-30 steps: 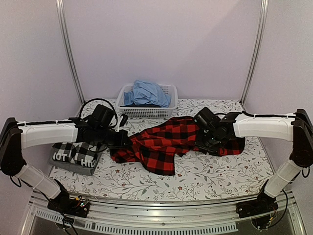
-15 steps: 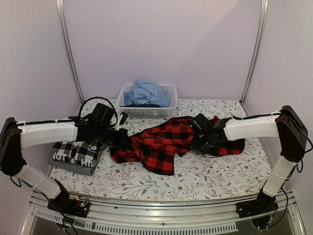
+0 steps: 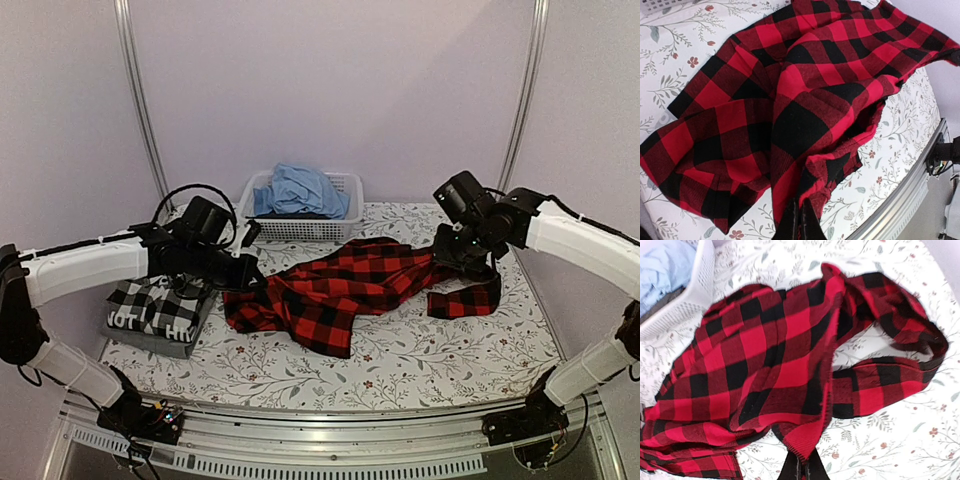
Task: Fold and stack the long sleeve shirts
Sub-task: Flatten out the crumpled shirt at the center of the board.
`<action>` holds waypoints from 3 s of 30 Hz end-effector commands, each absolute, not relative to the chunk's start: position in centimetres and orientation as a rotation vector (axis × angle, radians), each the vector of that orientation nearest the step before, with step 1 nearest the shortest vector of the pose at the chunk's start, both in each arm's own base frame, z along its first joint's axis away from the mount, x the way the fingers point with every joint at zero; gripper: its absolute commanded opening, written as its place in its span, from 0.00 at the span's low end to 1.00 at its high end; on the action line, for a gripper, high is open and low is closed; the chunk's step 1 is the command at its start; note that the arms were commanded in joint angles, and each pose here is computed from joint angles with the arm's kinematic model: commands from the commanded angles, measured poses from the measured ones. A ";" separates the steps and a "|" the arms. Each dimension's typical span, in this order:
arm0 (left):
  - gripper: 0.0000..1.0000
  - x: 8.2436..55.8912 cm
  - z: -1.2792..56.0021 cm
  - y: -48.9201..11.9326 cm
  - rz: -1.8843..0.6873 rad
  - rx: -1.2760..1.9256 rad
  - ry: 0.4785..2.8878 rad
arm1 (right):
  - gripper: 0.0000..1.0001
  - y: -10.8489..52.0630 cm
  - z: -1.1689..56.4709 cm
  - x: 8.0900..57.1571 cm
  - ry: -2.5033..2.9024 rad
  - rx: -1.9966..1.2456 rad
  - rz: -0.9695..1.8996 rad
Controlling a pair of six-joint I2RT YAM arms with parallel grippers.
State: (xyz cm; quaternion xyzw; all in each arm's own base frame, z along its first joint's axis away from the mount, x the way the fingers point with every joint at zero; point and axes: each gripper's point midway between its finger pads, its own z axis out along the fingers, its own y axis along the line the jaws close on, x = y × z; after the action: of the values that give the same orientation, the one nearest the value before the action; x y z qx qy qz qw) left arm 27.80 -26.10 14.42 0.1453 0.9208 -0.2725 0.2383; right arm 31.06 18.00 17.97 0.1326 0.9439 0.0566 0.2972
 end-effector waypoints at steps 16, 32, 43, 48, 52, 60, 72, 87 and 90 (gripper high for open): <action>0.00 16.2 27.3 -30.6 -1.572 0.857 2.241 | 0.00 11.9 29.5 26.5 2.518 0.234 0.107; 0.22 8.5 17.9 -28.8 -1.498 0.869 2.658 | 0.00 17.1 17.9 14.3 2.947 -0.091 0.512; 0.53 22.7 17.6 -27.6 -1.001 0.428 2.607 | 0.61 18.4 20.0 23.4 2.637 -0.048 0.365; 0.43 30.0 15.1 -29.7 -0.898 0.341 2.536 | 0.55 19.2 18.6 31.5 2.499 -0.010 0.354; 0.40 34.6 12.6 -30.9 -0.798 0.273 2.495 | 0.48 20.9 16.4 36.4 2.461 0.005 0.353; 0.38 39.8 7.5 -33.8 -0.799 0.227 2.466 | 0.41 19.9 9.3 43.4 2.514 0.136 0.306; 0.35 41.8 -0.1 -31.0 -0.719 0.055 2.610 | 0.29 18.0 2.7 45.9 2.623 0.286 0.423; 0.34 43.3 -3.9 -20.9 -0.570 -0.230 2.703 | 0.27 17.7 0.2 49.4 2.635 0.362 0.555; 0.34 44.3 -3.7 -21.0 -0.594 -0.212 2.697 | 0.27 17.5 0.4 51.1 2.628 0.338 0.562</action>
State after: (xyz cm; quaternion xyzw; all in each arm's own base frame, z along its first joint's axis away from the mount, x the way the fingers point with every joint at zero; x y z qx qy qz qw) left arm 45.91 -24.74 1.65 -0.0447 0.9259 -0.2779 0.2519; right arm 49.84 19.18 2.06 0.1167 0.9423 0.2110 0.2323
